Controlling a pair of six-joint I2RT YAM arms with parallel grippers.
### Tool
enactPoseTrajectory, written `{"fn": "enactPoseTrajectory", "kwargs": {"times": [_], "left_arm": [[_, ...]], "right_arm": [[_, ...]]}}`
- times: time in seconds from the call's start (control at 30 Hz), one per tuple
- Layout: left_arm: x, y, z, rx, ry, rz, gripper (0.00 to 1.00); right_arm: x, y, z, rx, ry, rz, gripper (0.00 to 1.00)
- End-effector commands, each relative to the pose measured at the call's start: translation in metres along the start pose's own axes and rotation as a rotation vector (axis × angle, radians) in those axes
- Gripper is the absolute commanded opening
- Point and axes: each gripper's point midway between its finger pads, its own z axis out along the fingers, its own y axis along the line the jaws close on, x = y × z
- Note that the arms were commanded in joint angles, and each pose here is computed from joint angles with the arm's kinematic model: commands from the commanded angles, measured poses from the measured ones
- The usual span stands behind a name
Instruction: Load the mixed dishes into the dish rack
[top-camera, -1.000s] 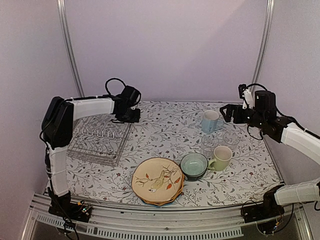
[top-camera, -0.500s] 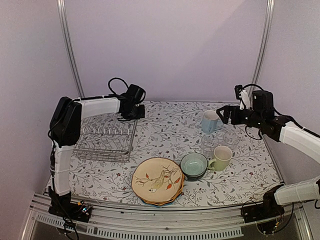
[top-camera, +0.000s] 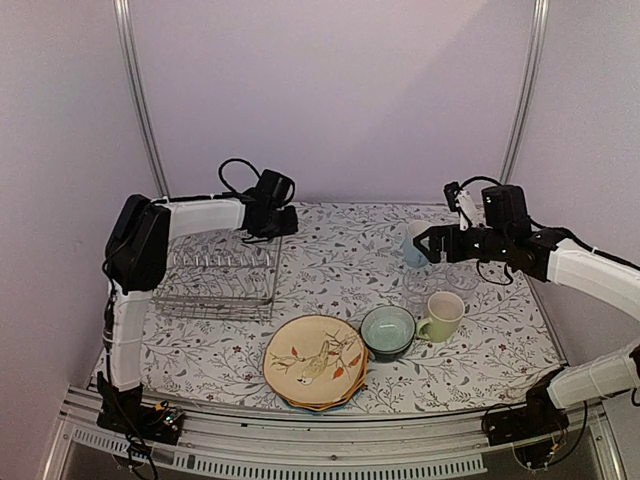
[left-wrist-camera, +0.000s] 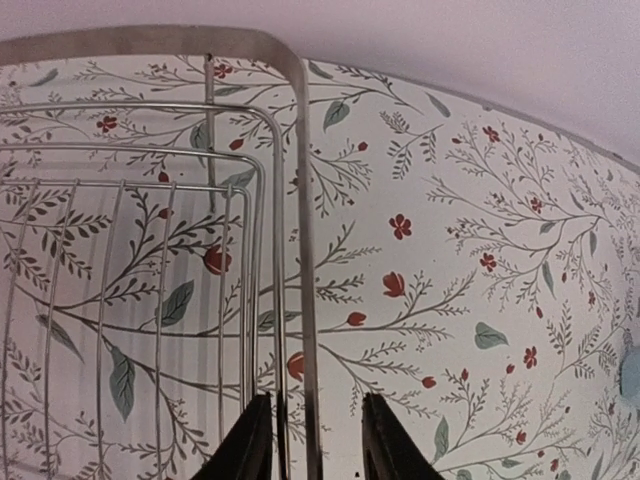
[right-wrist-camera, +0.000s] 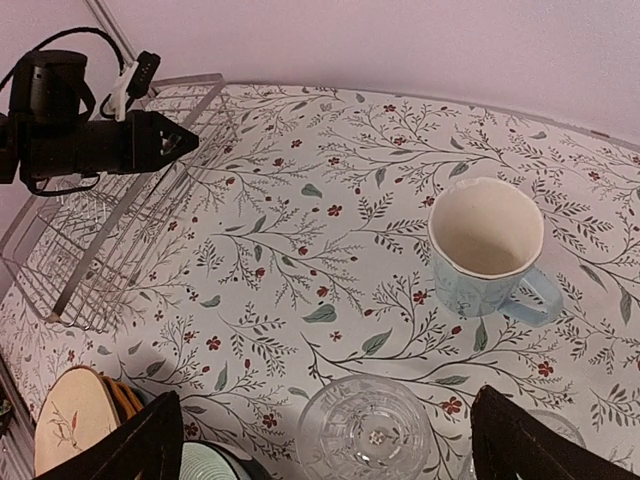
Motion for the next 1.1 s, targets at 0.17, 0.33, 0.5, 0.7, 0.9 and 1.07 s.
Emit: {"fn": "enactPoseTrajectory", "kwargs": {"times": [0.17,0.33,0.5,0.7,0.9,1.07], "left_arm": [[0.012,-0.022,-0.023,0.114,0.01,0.041,0.64],[-0.004,-0.021,-0.061,0.142,-0.054,0.069,0.87],[-0.008,-0.026,-0.117,0.154,-0.148,0.188,0.91],[0.036,-0.04,-0.183,0.213,-0.195,0.321,0.9],[0.11,-0.039,-0.234,0.328,-0.079,0.313,0.87],[0.165,-0.033,-0.259,0.347,0.022,0.32,0.83]], "right_arm": [[0.015,0.047,0.006,-0.093,0.094,-0.114,0.99],[0.043,0.097,0.013,-0.224,0.214,-0.206,0.96],[0.084,0.148,0.024,-0.339,0.375,-0.3,0.88],[0.129,0.182,0.039,-0.439,0.545,-0.339,0.73],[0.159,0.191,0.046,-0.465,0.648,-0.36,0.62],[0.167,0.193,0.052,-0.466,0.679,-0.361,0.53]]}}
